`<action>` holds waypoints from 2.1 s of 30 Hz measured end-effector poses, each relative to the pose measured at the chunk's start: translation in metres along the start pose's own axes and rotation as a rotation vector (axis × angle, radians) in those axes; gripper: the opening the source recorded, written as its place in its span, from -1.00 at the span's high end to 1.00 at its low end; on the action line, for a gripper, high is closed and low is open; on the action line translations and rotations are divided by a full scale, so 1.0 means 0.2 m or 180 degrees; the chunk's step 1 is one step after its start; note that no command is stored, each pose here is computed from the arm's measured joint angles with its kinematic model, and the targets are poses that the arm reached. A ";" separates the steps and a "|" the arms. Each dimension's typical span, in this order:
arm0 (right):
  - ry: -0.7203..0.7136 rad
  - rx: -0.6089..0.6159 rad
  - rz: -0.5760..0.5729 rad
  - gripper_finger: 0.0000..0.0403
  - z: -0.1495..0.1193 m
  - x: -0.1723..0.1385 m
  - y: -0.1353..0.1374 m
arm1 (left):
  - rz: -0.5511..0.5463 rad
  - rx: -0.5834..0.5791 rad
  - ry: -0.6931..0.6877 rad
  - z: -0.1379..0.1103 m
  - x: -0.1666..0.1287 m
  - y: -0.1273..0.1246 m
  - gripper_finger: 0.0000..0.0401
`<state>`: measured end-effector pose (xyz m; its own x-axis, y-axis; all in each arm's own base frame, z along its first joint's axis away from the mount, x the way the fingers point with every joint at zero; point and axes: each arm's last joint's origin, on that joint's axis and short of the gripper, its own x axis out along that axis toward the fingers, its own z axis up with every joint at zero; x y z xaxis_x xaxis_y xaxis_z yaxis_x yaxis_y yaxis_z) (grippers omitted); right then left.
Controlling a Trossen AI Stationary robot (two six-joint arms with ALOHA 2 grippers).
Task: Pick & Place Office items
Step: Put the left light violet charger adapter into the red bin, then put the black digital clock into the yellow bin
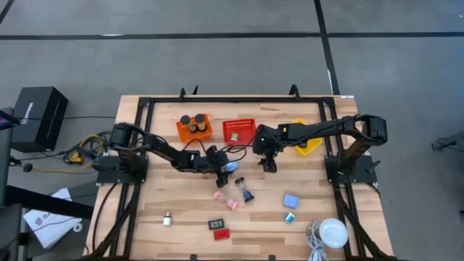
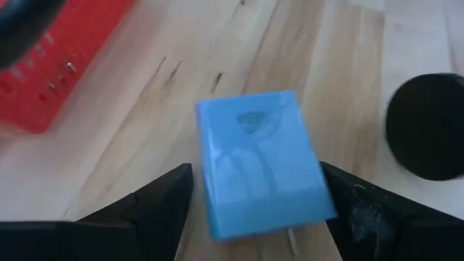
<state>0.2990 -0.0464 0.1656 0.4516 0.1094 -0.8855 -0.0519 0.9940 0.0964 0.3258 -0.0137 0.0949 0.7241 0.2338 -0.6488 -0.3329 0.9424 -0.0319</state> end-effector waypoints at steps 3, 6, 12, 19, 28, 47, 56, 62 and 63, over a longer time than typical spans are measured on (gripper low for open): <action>0.0001 0.0000 0.0000 -0.12 0.00 0.00 0.00 | 0.0008 -0.0002 -0.0001 0.00 0.00 0.00 -0.27; 0.0000 0.0000 0.0000 -0.12 0.00 0.00 0.00 | 0.0002 -0.0010 -0.0026 0.02 -0.02 0.00 -0.12; 0.0150 0.0054 0.0024 -0.12 -0.02 0.00 0.00 | -0.0024 -0.0040 -0.0164 0.07 -0.07 0.00 -0.02; 0.0491 0.0262 0.0040 -0.12 -0.09 -0.01 -0.02 | 0.0088 0.0213 -0.0612 0.22 -0.22 0.03 -0.08; 0.0347 0.0399 -0.0063 -0.12 -0.10 -0.12 -0.09 | 0.0370 0.0162 -0.0927 0.40 -0.29 0.28 -0.07; -0.1263 0.0195 -0.0490 -0.12 0.07 -0.39 -0.16 | 0.0551 0.0192 -0.0466 0.35 -0.01 0.47 -0.07; -0.0967 0.0214 -0.0375 -0.12 0.08 -0.21 -0.16 | 0.0592 0.0178 -0.0434 0.34 0.01 0.48 -0.27; -0.0854 0.0485 -0.0206 -0.12 0.08 -0.15 -0.10 | 0.0633 0.0145 -0.0435 0.34 0.01 0.51 -0.34; -0.0856 0.0499 -0.0172 -0.12 0.09 -0.15 -0.08 | 0.0636 0.0142 -0.0435 0.34 0.01 0.51 -0.34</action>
<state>0.3026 -0.0650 0.1981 0.6703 0.0323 -0.7414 0.1071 0.9844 0.1397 0.3349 0.0995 0.1425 0.7226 0.4441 -0.5298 -0.4529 0.8831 0.1225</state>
